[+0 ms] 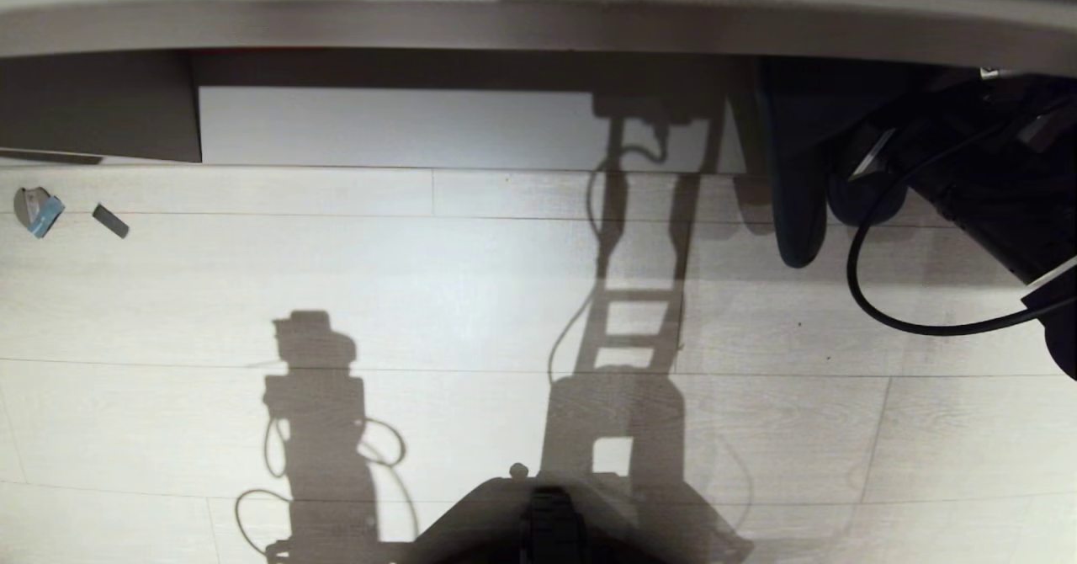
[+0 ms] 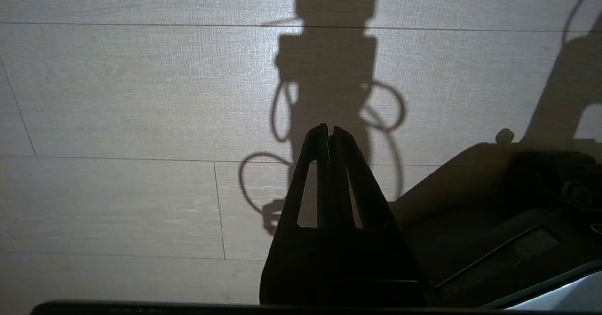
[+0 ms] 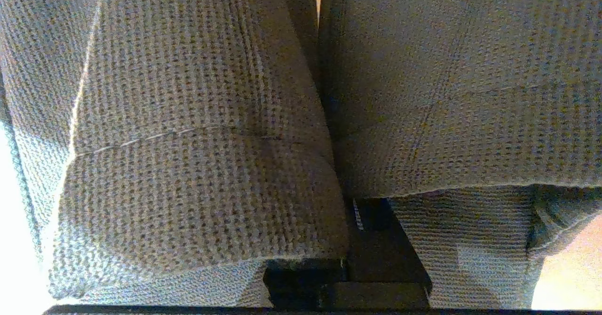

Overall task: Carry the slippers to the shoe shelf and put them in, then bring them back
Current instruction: Place the slippers into the shoe cabinet

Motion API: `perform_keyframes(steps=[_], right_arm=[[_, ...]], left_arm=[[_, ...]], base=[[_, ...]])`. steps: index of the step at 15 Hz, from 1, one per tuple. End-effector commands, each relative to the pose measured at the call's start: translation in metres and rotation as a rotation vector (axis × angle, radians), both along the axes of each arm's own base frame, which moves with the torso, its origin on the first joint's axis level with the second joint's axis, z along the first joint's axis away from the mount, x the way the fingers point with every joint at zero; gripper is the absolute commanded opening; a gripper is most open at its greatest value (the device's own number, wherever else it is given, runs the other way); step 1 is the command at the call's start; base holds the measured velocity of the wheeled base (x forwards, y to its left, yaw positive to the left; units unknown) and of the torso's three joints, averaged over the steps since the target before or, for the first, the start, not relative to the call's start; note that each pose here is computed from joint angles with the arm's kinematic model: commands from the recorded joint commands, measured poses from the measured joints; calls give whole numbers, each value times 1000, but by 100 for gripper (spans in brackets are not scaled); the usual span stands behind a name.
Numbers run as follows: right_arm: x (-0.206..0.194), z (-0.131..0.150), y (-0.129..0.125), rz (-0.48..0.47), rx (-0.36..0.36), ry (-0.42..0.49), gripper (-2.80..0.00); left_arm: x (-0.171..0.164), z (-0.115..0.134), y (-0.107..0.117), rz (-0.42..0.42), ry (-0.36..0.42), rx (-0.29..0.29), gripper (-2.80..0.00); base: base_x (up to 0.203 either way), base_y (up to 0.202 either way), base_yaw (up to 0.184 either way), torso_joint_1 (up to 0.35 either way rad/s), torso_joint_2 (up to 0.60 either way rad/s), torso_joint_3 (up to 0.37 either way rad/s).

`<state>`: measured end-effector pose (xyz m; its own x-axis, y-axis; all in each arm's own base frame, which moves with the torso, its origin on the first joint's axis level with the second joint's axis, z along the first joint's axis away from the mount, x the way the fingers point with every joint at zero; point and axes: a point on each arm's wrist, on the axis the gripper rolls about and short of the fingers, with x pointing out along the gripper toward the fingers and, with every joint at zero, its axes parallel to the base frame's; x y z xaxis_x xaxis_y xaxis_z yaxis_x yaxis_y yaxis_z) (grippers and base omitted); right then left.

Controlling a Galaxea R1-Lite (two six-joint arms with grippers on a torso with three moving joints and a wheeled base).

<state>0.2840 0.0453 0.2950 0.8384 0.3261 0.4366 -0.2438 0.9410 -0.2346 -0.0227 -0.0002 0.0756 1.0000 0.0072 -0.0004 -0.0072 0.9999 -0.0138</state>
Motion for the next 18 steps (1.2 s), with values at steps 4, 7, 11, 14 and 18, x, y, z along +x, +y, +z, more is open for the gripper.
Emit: perform_keyframes(steps=[4, 7, 11, 14, 18], right_arm=[[-5, 5, -1, -17, -16, -33, -280], [-6, 10, -1, -16, -12, -58, -280], [-7, 12, -1, -25, -3, -81, -280], [-7, 12, -2, -26, -2, -82, -280], [-6, 14, -4, -35, -1, -91, -280]], left_arm=[[0, 0, 0, 0, 0, 0, -280], [0, 0, 0, 0, 0, 0, -280], [0, 0, 0, 0, 0, -1, -280], [0, 0, 0, 0, 0, 0, -280], [0, 0, 0, 0, 0, 0, -280]], base=[[0, 0, 0, 0, 0, 0], [0, 0, 0, 0, 0, 0], [0, 0, 0, 0, 0, 0], [-65, 0, 1, 3, 1, 0], [-92, 0, 4, 1, 2, 0]])
